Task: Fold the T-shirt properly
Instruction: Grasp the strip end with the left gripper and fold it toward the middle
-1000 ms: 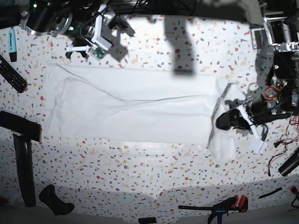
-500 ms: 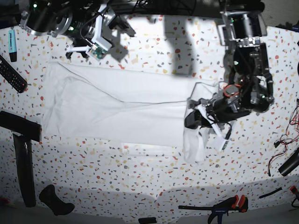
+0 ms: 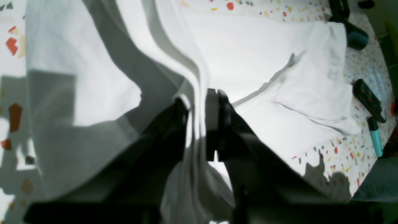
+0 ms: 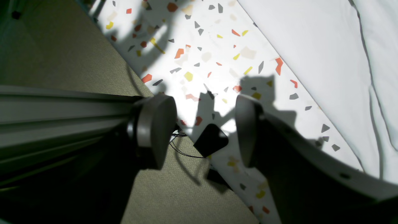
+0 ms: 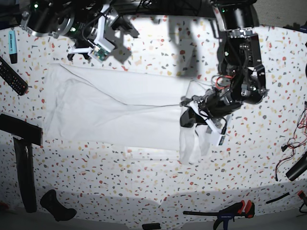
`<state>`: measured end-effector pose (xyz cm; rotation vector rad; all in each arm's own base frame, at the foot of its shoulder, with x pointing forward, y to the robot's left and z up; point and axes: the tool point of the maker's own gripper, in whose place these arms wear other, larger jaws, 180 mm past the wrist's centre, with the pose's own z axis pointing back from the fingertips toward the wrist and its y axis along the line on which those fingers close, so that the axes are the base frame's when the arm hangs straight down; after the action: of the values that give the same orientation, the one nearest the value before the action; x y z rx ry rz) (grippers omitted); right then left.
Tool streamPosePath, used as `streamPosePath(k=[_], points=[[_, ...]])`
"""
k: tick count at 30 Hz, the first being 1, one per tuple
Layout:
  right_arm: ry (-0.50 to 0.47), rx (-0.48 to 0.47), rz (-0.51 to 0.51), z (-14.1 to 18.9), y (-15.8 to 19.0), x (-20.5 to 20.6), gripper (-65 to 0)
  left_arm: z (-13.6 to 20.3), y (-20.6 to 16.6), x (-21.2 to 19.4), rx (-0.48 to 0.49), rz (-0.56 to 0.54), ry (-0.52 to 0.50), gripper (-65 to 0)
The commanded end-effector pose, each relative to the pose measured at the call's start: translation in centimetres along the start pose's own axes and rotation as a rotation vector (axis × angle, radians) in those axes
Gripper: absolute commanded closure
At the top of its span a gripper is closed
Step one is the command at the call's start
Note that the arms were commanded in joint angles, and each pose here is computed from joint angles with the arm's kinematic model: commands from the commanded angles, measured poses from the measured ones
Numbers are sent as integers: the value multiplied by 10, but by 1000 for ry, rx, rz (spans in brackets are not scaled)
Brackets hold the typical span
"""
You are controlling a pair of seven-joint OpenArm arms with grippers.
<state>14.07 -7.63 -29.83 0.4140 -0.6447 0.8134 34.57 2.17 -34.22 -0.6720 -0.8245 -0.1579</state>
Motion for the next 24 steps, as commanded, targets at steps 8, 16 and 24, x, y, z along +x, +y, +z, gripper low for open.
streamPosePath(k=[8,16,24], points=[[-32,6,18,4,2,8,-340,2,-20,28,-91,24,-104,-55],[-33,4,19,4,2,8,-340,-8,-60,28,-222,11,-97,-161],[-34,2,21,4,1,9,-340,-24,-120,12,-359,-89,-35,-301]])
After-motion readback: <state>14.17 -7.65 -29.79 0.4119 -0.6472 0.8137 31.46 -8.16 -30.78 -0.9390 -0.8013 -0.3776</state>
